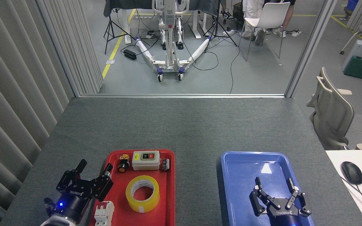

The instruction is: Place and move tape with both arms

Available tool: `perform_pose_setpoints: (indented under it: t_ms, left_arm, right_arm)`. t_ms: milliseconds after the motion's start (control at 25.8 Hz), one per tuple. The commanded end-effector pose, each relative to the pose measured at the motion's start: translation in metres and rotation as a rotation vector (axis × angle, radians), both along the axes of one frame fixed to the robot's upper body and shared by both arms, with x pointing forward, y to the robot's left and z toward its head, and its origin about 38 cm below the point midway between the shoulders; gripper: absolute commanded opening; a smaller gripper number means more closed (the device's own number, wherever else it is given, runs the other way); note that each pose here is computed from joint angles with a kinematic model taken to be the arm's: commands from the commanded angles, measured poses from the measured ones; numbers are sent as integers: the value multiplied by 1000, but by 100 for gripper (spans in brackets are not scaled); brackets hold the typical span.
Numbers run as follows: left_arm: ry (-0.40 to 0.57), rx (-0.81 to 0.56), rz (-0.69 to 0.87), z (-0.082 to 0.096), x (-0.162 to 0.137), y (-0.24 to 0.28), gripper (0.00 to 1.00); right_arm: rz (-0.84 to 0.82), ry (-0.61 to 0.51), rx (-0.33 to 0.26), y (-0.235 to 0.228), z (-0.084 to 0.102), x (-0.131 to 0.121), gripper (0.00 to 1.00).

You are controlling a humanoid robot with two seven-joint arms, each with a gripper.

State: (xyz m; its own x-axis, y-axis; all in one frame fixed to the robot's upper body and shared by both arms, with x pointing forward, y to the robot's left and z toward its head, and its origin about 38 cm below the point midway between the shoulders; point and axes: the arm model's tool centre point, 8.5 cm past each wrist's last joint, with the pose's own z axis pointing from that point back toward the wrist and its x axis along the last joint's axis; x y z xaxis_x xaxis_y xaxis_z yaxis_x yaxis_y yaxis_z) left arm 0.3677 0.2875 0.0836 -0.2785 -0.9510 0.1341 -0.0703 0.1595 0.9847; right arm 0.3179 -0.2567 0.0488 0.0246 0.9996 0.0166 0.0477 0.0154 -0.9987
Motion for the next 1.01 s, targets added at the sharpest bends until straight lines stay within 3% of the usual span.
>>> perform_pose_setpoints:
  t_ms: [0,271,969]
  left_arm:
    - [0,1,0,-2,-2,-4,100]
    - [-16,19,-16,5,-2,-4,100]
    - [-2,42,-2,4,-1,4,100]
  right_arm:
    - [-5,0,0,-1,0,-1,100]
    - [-1,1,-2,0,-1,0,100]
    - [-7,7,-3,-1,-4,-1,100]
